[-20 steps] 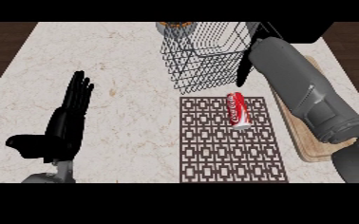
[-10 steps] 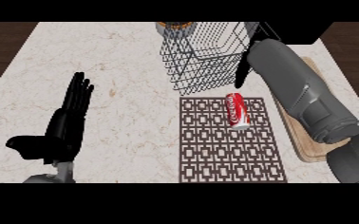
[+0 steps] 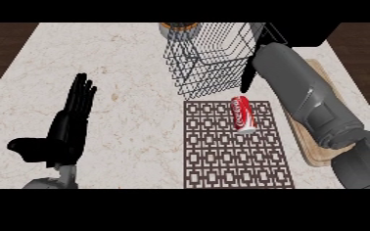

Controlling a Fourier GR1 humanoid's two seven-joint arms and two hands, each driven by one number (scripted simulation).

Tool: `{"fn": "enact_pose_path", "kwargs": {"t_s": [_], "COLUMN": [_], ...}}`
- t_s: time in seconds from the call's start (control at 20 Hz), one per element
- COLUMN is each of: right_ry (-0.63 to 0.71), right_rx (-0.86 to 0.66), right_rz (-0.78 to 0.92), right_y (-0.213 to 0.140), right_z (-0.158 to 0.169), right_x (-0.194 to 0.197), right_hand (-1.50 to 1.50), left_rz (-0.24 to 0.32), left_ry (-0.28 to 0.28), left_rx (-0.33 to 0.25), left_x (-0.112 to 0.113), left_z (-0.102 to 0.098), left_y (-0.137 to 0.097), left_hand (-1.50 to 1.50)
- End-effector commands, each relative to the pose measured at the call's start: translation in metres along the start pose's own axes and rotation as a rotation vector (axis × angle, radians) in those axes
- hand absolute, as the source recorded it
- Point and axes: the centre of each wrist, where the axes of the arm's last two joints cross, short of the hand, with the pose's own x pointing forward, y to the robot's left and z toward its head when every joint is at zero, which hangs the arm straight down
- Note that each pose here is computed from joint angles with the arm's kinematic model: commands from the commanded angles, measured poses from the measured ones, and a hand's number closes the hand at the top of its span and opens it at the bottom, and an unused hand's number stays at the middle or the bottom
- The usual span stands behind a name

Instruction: Pick the can from the placemat and place it in the basket

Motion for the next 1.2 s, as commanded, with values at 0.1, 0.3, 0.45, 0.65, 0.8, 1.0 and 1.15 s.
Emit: {"fn": "enact_pose_path", "kwargs": {"t_s": [0.1, 0.3, 0.45, 0.65, 0.8, 1.0, 1.15], "right_ry": [0.145, 0.120, 0.050, 0.042, 0.033, -0.550, -0.837], "right_rx": [0.133, 0.199, 0.196, 0.199, 0.184, 0.062, -0.097], "right_rz": [0.129, 0.164, 0.225, 0.229, 0.244, 0.228, 0.182], "right_y": [0.069, 0.075, 0.075, 0.074, 0.073, 0.086, 0.058], "right_z": [-0.025, -0.033, -0.030, -0.027, -0.034, 0.076, 0.157], "right_x": [0.001, -0.003, -0.001, 0.001, -0.004, 0.044, 0.054], "right_hand": [-1.50, 1.50, 1.50, 1.50, 1.50, 1.50, 1.50], "left_rz": [0.011, 0.012, -0.009, -0.005, 0.006, 0.014, 0.021], "left_ry": [0.033, 0.002, -0.003, -0.001, 0.007, 0.015, 0.032], "left_rx": [-0.009, 0.005, 0.007, -0.004, -0.005, -0.051, -0.079], "left_x": [-0.008, 0.002, -0.001, 0.001, -0.002, -0.002, -0.005], "left_z": [0.012, 0.005, 0.005, 0.004, 0.009, 0.007, 0.006], "left_y": [0.001, -0.004, -0.001, 0.006, 0.003, -0.007, -0.012], "left_hand": [0.00, 0.00, 0.00, 0.00, 0.00, 0.00, 0.00]}}
